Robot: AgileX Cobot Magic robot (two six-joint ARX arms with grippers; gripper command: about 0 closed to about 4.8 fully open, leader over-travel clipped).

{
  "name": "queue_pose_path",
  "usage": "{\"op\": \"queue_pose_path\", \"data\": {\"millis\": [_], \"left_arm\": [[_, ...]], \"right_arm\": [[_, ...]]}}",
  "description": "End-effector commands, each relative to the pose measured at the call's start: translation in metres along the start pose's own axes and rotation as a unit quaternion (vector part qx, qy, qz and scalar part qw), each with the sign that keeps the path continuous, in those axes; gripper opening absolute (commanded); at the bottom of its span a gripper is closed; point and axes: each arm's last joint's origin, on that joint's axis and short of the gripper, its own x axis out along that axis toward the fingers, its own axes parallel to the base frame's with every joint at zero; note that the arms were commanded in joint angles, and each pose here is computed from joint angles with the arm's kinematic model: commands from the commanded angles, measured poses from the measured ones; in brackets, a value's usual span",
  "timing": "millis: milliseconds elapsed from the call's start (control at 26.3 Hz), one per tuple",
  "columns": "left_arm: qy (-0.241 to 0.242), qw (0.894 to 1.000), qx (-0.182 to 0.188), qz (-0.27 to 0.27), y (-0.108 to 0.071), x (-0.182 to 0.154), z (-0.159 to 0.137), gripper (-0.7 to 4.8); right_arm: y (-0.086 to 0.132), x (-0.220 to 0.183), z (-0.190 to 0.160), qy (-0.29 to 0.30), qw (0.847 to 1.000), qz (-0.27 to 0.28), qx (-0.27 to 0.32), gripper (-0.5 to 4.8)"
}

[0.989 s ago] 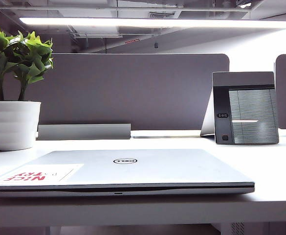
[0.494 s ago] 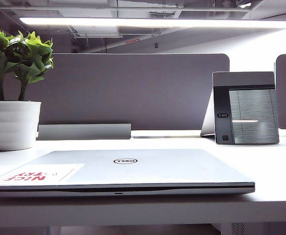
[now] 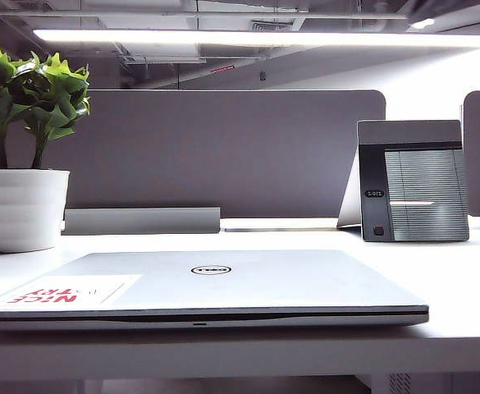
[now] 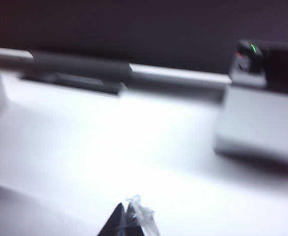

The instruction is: Close the laptop lid.

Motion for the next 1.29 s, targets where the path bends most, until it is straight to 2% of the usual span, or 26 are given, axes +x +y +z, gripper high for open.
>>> {"op": "queue_pose_path", "data": {"millis": [38, 190, 342, 608, 875, 1293], "left_arm": [[-0.004, 1.000, 0.000, -0.003, 0.000, 0.000, 0.001, -0.05], [-0.004, 1.000, 0.000, -0.003, 0.000, 0.000, 0.001, -0.05], [-0.004, 1.000, 0.000, -0.003, 0.000, 0.000, 0.001, -0.05], [-0.003, 1.000, 0.000, -0.003, 0.000, 0.000, 0.001, -0.05], [-0.004, 1.000, 0.000, -0.003, 0.000, 0.000, 0.001, -0.05], [-0.004, 1.000, 0.000, -0.003, 0.000, 0.000, 0.001, -0.05]], "right_arm": [[0.003, -0.033, -0.006, 0.011, 0.999, -0.051, -0.002, 0.00], [0.005, -0.071, -0.024, -0.038, 0.995, -0.097, -0.009, 0.00], [0.005, -0.109, -0.057, -0.119, 0.984, -0.130, -0.008, 0.00], [-0.002, -0.127, -0.123, -0.206, 0.963, -0.174, -0.003, 0.00], [-0.013, -0.113, -0.168, -0.225, 0.951, -0.210, 0.027, 0.00], [-0.016, -0.095, -0.197, -0.203, 0.961, -0.188, 0.030, 0.00]]}}
